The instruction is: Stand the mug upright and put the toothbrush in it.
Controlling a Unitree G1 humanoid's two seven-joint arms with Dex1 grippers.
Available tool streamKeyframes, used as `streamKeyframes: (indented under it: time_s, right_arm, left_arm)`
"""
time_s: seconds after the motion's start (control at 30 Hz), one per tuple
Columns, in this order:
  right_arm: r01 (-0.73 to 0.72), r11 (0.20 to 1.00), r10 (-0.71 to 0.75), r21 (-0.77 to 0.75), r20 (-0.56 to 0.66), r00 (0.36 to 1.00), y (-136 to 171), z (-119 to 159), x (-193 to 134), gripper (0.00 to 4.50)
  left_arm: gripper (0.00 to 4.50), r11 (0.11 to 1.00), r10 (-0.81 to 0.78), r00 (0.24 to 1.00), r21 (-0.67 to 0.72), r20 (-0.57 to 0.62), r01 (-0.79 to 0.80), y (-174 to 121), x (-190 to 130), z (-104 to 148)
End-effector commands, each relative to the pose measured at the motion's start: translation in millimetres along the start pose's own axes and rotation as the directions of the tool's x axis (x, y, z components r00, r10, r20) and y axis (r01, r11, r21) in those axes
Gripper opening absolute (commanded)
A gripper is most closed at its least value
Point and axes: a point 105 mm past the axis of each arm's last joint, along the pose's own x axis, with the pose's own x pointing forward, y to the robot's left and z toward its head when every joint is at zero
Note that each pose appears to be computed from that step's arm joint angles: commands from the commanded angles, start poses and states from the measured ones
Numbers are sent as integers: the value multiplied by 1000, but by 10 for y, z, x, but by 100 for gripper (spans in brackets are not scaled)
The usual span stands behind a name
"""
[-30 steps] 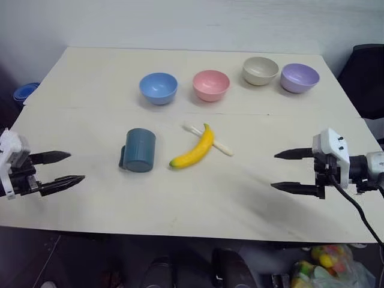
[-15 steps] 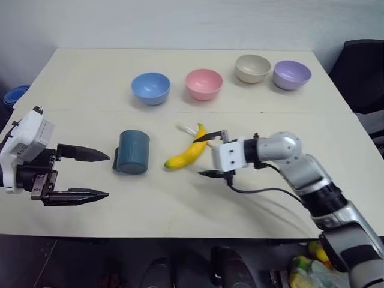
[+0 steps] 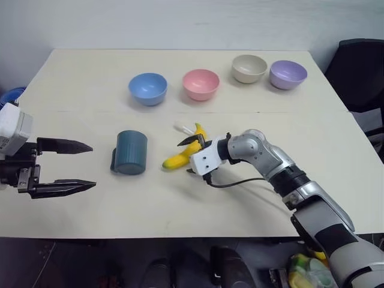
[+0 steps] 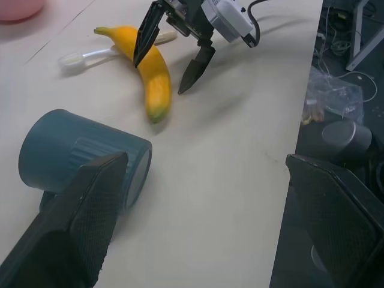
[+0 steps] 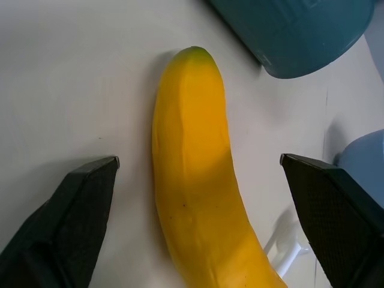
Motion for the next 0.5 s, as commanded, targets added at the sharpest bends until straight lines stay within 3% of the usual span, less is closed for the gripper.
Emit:
streamKeyframes:
  time_s: [0.03, 0.2, 0.4, 0.5]
  right_arm:
    - [-30, 1000, 30, 8, -28, 999, 70, -94, 12, 389]
    - [-31, 999, 32, 43, -34, 999, 76, -138, 28, 221]
    - [-117, 991, 120, 63, -32, 992, 249, -170, 15, 221]
    - [-124, 989, 125, 83, -16, 992, 265, -150, -4, 165]
  left_arm:
    - [450, 998, 40, 999, 49, 12, -40, -7, -45, 92]
    - [450, 998, 45, 999, 51, 20, -46, -13, -31, 89]
    - [450, 997, 52, 998, 61, 25, -53, 9, -12, 89]
    - [450, 997, 48, 998, 62, 28, -50, 16, 1, 88]
